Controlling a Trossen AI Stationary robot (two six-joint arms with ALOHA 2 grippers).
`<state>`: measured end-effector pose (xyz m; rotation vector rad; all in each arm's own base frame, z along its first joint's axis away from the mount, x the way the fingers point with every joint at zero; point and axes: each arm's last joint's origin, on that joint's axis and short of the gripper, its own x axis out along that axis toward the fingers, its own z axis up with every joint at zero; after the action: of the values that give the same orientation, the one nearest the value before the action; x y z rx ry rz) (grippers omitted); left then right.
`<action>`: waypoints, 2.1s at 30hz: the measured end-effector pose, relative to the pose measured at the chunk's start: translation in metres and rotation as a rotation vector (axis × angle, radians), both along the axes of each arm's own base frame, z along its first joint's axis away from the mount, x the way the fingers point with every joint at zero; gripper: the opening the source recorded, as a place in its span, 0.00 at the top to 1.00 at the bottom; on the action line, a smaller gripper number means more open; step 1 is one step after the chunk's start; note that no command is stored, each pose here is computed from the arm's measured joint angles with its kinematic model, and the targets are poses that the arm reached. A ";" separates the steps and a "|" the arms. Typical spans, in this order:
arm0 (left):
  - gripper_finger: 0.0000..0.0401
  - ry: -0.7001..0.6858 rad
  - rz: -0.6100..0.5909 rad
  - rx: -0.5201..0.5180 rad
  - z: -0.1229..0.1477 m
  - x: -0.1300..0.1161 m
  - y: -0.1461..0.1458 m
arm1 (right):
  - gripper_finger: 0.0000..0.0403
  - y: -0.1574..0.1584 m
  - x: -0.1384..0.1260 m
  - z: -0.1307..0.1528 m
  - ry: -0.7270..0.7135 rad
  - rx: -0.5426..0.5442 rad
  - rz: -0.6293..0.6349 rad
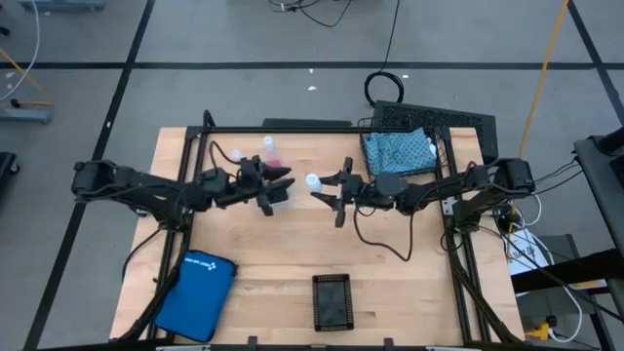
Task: Pick & Place Medicine items
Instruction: Put the top left transparent pill bottle into the black bin
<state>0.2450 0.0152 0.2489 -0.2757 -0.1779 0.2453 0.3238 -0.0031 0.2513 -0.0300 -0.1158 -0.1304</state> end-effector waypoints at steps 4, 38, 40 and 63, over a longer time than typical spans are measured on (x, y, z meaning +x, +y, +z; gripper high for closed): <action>0.54 0.068 -0.110 0.156 -0.010 0.011 -0.005 | 0.64 0.000 0.000 -0.002 0.015 0.020 0.003; 0.27 0.045 -0.199 0.246 -0.007 0.044 -0.006 | 0.63 0.003 0.031 -0.029 -0.059 0.014 0.093; 0.29 0.050 -0.199 0.254 -0.008 0.044 -0.006 | 0.63 0.003 0.031 -0.028 -0.050 0.013 0.097; 0.65 0.172 -0.169 0.258 -0.008 0.036 -0.004 | 0.53 0.001 0.018 -0.034 0.267 0.077 0.101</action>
<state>0.2814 0.0109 0.2405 -0.0123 -0.0147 0.0755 0.3418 -0.0024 0.2173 0.0358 0.1543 -0.0289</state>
